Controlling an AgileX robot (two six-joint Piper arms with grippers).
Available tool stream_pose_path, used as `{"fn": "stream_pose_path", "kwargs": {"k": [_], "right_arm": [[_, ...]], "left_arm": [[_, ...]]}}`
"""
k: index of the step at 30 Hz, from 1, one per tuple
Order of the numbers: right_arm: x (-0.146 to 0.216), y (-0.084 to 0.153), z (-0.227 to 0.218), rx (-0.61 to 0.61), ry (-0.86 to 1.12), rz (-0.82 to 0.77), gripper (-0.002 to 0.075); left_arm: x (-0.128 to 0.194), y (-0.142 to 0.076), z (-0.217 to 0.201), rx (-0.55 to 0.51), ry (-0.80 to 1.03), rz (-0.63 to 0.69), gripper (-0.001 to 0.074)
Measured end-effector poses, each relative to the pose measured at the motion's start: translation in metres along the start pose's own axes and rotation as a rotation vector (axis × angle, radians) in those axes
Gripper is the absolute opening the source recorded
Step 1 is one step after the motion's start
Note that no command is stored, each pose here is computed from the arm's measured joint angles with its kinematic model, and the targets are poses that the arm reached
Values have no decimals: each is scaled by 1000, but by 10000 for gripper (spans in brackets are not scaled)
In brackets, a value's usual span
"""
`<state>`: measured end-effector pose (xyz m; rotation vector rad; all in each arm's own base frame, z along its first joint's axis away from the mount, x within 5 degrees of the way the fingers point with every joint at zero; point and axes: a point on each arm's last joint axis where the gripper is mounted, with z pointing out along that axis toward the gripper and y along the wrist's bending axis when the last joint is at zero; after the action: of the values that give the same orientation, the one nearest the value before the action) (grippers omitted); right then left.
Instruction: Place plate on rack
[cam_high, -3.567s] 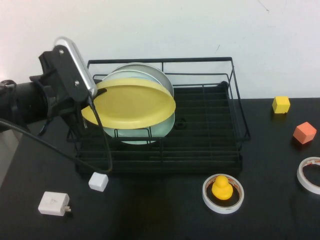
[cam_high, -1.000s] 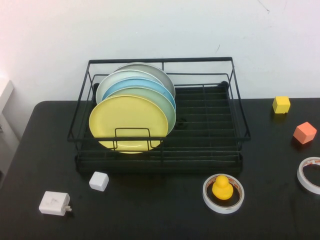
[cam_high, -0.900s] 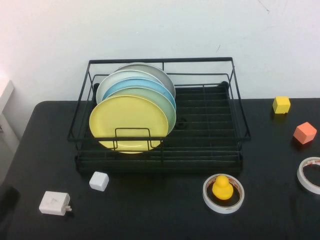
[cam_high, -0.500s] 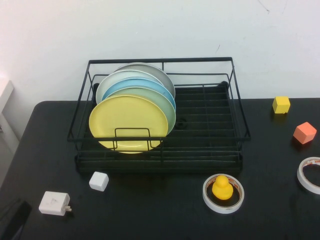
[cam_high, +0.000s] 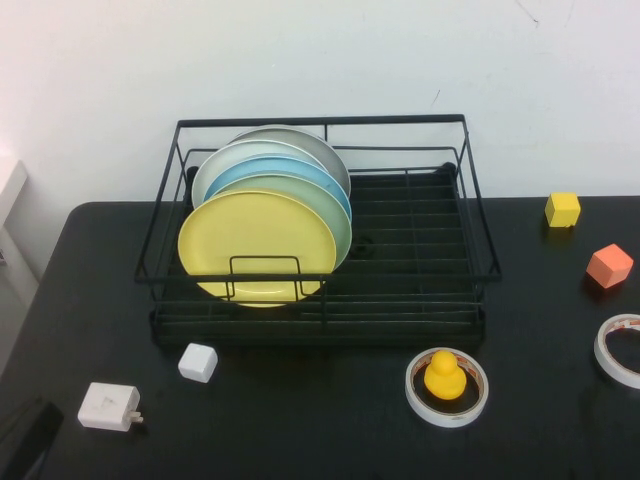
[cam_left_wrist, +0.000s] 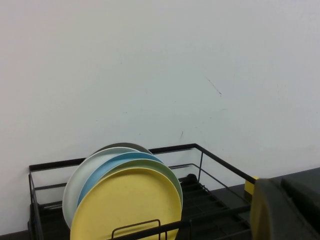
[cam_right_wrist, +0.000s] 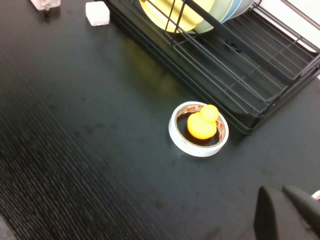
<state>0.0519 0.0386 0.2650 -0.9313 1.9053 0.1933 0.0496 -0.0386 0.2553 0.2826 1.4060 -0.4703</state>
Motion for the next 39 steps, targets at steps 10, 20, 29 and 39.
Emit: {"fn": "stream_pose_path", "kwargs": {"k": [10,20,29,39], "right_arm": [[0,0,0,0,2,-1,-2],[0,0,0,0,2,-1,-2],[0,0,0,0,2,-1,-2],[0,0,0,0,2,-2,-2]], "left_arm": [[3,19,-7,-230,-3,-35,0],[35,30,-13,-362,270,-136,0],[66,37,-15,-400,286,-160,0],[73,34,-22,-390,365,-132,0]]}}
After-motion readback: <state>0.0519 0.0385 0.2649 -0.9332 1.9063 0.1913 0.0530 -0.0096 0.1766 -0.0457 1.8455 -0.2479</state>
